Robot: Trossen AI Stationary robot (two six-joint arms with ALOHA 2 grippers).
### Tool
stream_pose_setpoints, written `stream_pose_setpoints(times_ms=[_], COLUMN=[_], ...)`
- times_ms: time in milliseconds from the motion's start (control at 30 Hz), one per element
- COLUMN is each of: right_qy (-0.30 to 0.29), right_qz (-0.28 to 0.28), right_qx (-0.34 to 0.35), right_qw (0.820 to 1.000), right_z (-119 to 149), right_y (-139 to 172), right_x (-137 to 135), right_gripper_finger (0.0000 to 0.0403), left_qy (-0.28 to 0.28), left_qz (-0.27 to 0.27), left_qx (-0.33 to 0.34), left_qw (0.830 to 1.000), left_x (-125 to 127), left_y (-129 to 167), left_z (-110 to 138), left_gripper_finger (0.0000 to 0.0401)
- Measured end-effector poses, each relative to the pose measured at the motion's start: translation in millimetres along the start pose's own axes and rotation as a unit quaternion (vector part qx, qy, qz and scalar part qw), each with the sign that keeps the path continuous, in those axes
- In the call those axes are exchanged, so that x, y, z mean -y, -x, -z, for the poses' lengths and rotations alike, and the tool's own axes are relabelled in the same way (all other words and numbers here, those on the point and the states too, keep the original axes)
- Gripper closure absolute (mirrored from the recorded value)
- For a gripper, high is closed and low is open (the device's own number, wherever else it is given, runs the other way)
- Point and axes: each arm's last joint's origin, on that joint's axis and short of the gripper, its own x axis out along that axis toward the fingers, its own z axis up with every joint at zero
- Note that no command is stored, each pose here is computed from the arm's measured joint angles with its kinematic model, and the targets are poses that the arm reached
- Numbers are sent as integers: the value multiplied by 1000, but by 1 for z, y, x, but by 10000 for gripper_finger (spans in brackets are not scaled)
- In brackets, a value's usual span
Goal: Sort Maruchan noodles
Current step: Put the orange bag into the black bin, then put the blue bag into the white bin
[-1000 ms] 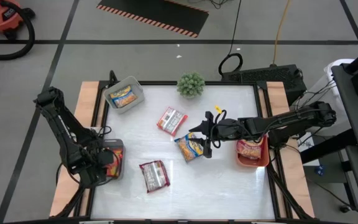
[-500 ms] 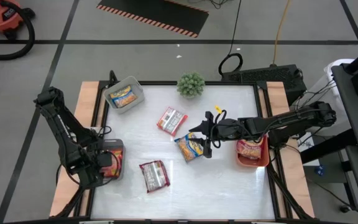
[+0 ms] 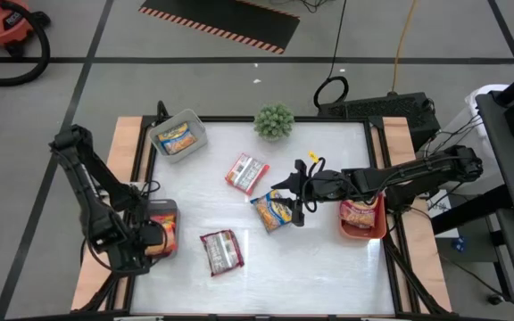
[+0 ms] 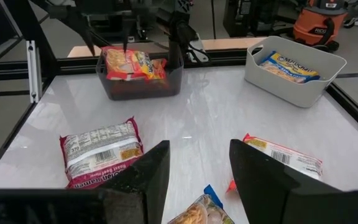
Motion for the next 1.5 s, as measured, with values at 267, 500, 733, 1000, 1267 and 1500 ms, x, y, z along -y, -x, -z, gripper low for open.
stream_pose_setpoints(times_ms=[267,500,733,1000,1267,1500], right_qy=[-1,-1,-1,-1,-7,-7], right_qz=[0,0,0,0,0,2], right_qx=[-3,-2,-2,-3,2,-14], right_qw=[1000,1000,1000,1000,1000,1000], right_z=[1,0,0,1,0,7], right_y=[0,0,0,0,0,-1], right_x=[0,0,0,0,0,1], right_gripper_finger=[241,241,241,241,241,241], left_qy=[-6,-17,-10,-6,2,-31], left_qz=[25,-4,-20,-17,-57,-90], left_qx=[-2,1,10,-5,17,142], left_qw=[1000,1000,1000,1000,998,985], left_x=[3,-5,-9,-12,-26,-38], left_y=[-17,-28,-36,-32,4,30], left_z=[9,19,23,23,14,-1], left_gripper_finger=[185,273,322,325,325,325])
